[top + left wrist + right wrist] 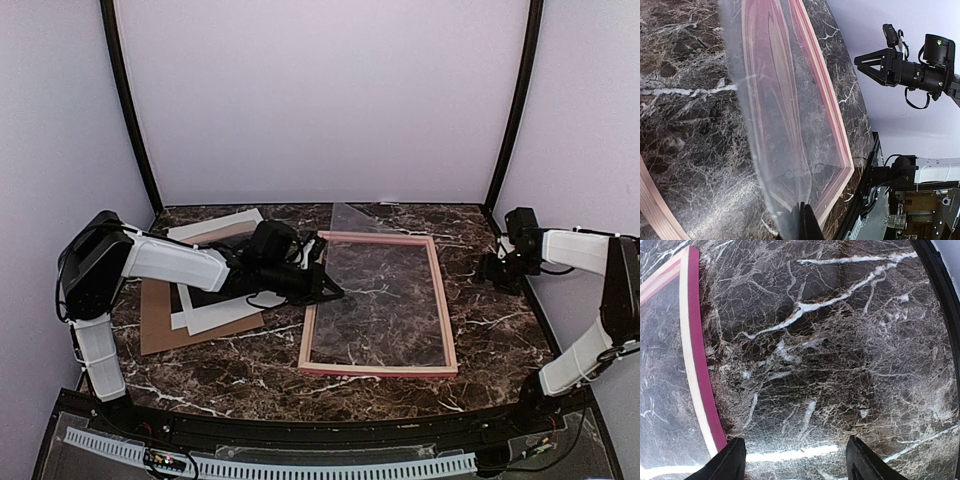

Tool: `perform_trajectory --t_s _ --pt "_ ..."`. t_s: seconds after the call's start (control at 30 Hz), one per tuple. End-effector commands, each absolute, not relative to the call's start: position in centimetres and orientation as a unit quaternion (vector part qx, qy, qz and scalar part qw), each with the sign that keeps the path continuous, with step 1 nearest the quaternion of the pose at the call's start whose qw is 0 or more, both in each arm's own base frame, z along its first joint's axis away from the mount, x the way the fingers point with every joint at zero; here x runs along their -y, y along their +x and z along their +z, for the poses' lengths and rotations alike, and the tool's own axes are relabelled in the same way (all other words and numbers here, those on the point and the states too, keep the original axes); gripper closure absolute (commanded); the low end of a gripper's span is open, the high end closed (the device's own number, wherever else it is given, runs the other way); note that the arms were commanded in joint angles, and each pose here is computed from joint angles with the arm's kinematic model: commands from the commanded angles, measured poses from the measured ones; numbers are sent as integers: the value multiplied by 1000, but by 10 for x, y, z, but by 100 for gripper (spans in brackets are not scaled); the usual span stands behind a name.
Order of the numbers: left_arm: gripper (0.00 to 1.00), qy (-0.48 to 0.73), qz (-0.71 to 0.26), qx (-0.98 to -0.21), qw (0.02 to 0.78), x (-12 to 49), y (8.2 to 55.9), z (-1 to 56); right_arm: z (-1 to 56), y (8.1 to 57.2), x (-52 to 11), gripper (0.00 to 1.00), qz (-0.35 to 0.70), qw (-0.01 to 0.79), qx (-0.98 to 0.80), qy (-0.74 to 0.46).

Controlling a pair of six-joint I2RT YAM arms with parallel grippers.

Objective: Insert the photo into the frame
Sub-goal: Place the glass panel in the frame body.

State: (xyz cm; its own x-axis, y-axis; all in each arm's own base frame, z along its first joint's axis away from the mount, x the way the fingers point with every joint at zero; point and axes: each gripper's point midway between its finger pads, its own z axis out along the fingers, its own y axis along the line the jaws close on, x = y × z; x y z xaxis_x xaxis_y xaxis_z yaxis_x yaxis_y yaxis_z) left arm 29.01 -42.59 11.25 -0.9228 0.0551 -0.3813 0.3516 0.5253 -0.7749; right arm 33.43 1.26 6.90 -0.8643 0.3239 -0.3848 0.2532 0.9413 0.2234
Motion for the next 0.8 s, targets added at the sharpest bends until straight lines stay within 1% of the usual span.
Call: perform_trajectory --t_s 0.0,0.17,0.3,0.77 --pt "100 132 -502 -833 194 434 296 144 67 338 -17 30 88 217 -962 140" --pt "100 142 -504 -828 201 435 295 148 64 338 -17 30 87 215 -963 141" --pt "100 147 -503 -826 207 435 294 151 64 339 -29 30 91 214 -965 125" --pt "100 129 -485 -842 201 434 300 137 68 341 -40 30 103 219 -964 110"
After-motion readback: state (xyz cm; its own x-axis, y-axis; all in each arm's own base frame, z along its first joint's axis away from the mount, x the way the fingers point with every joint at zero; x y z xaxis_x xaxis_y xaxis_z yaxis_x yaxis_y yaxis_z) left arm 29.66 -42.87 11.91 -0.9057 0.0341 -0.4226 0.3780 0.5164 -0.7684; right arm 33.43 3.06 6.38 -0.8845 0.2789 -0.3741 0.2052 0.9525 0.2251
